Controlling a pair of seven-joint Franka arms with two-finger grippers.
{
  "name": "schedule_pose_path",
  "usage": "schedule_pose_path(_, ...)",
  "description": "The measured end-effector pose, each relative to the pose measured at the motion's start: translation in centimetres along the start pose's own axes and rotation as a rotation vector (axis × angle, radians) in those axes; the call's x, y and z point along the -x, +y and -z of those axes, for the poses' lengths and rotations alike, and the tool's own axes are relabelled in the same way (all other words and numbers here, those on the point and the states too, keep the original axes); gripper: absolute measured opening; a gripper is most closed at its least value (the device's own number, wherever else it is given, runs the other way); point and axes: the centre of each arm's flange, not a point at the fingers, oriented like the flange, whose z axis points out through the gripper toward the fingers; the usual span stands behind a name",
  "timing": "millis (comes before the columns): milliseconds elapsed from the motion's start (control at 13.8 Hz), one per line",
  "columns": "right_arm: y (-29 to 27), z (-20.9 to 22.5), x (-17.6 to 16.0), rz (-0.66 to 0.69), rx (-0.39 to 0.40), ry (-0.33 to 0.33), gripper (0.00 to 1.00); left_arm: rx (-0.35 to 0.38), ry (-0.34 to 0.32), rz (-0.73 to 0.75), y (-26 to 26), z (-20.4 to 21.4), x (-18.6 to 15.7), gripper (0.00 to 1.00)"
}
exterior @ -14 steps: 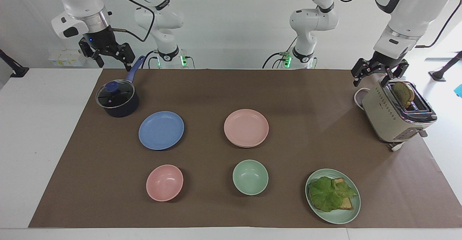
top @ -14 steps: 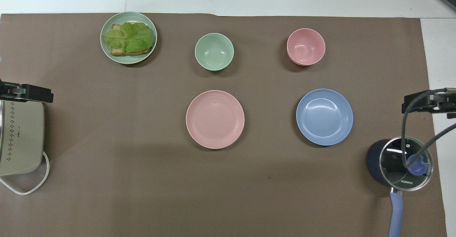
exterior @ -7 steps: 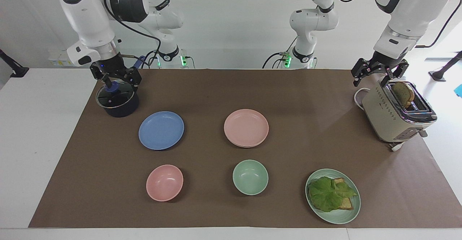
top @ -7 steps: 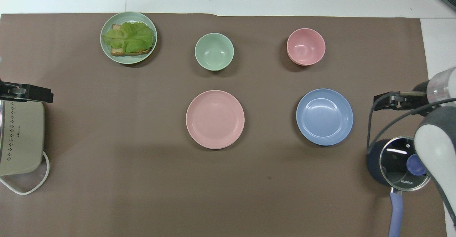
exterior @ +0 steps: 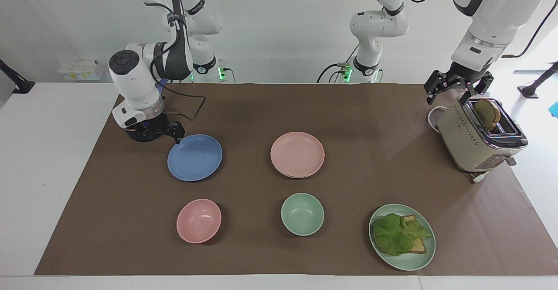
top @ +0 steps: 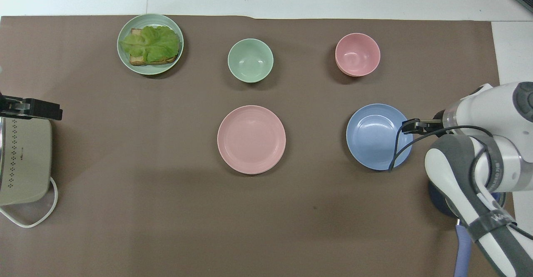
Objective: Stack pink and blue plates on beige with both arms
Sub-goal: 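Reach the right gripper to the blue plate rim and grasp it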
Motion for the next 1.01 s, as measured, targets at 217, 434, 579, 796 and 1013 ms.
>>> schedule_pose_path(217, 1.2, -4.1, -0.2, 0.016, -0.007, 0.020, 1.00, 0.000, 0.000, 0.000, 0.0, 0.0, 0.0, 1.00)
schedule_pose_path(434, 1.0, -6.9, 0.1, 0.019, -0.011, 0.017, 1.00, 0.000, -0.001, 0.000, 0.0, 0.0, 0.0, 1.00)
schedule_pose_path(579, 1.0, -7.6, 0.2, 0.020, -0.011, 0.009, 0.93, 0.000, -0.001, 0.000, 0.0, 0.0, 0.0, 1.00)
schedule_pose_path(796, 1.0, -7.6, 0.2, 0.018, -0.012, 0.009, 0.55, 0.000, -0.001, 0.000, 0.0, 0.0, 0.0, 1.00)
schedule_pose_path(1013, 1.1, -7.6, 0.2, -0.003, -0.029, 0.007, 0.21, 0.000, -0.002, 0.000, 0.0, 0.0, 0.0, 1.00)
